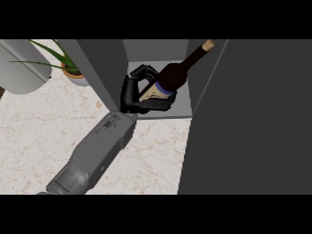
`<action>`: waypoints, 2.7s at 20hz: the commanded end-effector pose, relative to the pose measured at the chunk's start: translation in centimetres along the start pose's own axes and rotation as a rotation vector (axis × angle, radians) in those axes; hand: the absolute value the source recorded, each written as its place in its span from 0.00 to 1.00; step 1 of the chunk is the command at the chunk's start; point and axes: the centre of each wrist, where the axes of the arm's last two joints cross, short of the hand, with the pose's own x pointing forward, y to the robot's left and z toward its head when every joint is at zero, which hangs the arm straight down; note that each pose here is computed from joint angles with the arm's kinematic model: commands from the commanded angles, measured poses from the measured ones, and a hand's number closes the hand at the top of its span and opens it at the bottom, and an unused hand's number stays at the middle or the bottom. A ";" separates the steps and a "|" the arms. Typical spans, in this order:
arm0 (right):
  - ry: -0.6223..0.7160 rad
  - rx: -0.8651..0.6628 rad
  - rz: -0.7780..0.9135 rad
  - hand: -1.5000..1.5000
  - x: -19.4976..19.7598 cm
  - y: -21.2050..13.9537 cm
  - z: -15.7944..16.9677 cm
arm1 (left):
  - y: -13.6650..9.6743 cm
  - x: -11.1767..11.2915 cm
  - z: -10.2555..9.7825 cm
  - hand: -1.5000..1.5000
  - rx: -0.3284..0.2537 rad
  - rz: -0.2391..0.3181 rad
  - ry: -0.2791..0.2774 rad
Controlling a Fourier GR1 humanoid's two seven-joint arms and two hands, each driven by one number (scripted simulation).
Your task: Pick up the wine, place it into the cabinet and close the cabinet
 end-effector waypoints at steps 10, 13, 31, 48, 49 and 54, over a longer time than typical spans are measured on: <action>-0.022 0.066 -0.048 0.00 0.7 -0.3 1.4 | 1.3 -0.4 -2.5 1.00 0.104 0.128 0.028; -0.021 0.070 -0.042 0.00 0.2 0.0 0.5 | 1.1 -0.3 -2.8 1.00 0.108 0.108 0.048; -0.038 0.100 -0.063 0.00 0.1 1.2 0.0 | 3.5 0.1 -5.6 1.00 0.186 -0.133 0.061; -0.054 0.137 -0.059 0.00 0.8 1.6 0.2 | 2.9 -1.9 -3.2 1.00 0.219 0.102 0.209; -0.067 0.119 -0.060 0.00 0.7 1.5 -0.1 | 3.2 -2.6 -2.5 1.00 0.219 0.120 0.217; -0.057 0.116 -0.086 0.00 0.5 1.0 -0.6 | 3.6 -3.7 -1.4 1.00 0.210 0.206 0.267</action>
